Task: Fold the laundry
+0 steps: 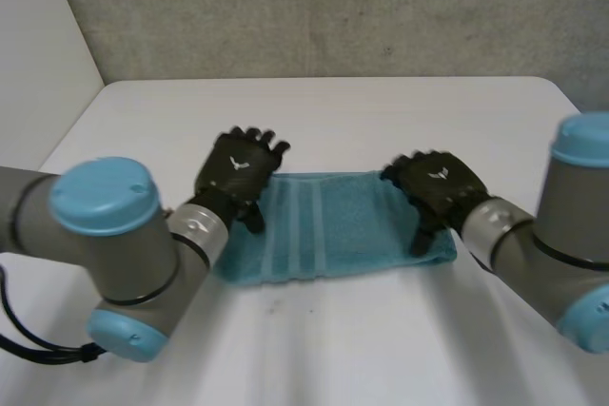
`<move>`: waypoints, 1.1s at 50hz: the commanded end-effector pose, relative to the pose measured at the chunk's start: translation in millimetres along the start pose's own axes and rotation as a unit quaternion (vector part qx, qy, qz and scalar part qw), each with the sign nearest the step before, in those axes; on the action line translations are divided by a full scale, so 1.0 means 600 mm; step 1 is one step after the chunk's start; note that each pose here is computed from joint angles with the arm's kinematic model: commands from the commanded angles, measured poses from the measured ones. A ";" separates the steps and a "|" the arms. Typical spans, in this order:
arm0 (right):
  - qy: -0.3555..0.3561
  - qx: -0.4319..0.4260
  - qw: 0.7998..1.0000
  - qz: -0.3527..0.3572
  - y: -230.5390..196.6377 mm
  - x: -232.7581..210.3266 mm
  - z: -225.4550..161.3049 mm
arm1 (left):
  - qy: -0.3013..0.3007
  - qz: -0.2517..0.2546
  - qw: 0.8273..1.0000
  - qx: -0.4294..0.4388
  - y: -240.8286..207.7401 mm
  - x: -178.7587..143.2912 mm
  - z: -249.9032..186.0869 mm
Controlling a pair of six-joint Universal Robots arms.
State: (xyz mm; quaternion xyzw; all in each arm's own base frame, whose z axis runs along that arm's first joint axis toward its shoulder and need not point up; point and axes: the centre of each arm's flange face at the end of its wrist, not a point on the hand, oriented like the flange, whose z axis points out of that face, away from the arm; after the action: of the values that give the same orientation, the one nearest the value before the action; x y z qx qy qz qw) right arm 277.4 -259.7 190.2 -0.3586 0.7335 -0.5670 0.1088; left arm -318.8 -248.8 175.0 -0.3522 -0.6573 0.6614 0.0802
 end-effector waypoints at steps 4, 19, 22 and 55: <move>0.018 -0.032 0.999 0.026 0.098 0.041 -0.005 | -0.028 0.034 0.997 -0.064 0.061 -0.015 0.044; 0.085 -0.014 0.995 -0.051 0.082 0.095 0.030 | -0.096 0.027 0.993 -0.067 0.027 -0.091 -0.006; 0.096 0.028 0.991 -0.089 0.018 0.083 0.035 | -0.116 0.024 0.991 -0.066 0.019 -0.114 -0.024; -0.071 0.112 0.991 -0.002 -0.138 -0.174 0.021 | -0.074 -0.093 0.993 0.025 -0.071 -0.084 -0.031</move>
State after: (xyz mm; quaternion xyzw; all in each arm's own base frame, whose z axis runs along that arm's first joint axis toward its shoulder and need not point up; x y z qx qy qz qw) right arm 431.4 -179.2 191.4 -0.5092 0.5994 -0.6019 0.1388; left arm -251.9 -265.0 238.3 -0.2214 -0.6792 0.6984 0.0449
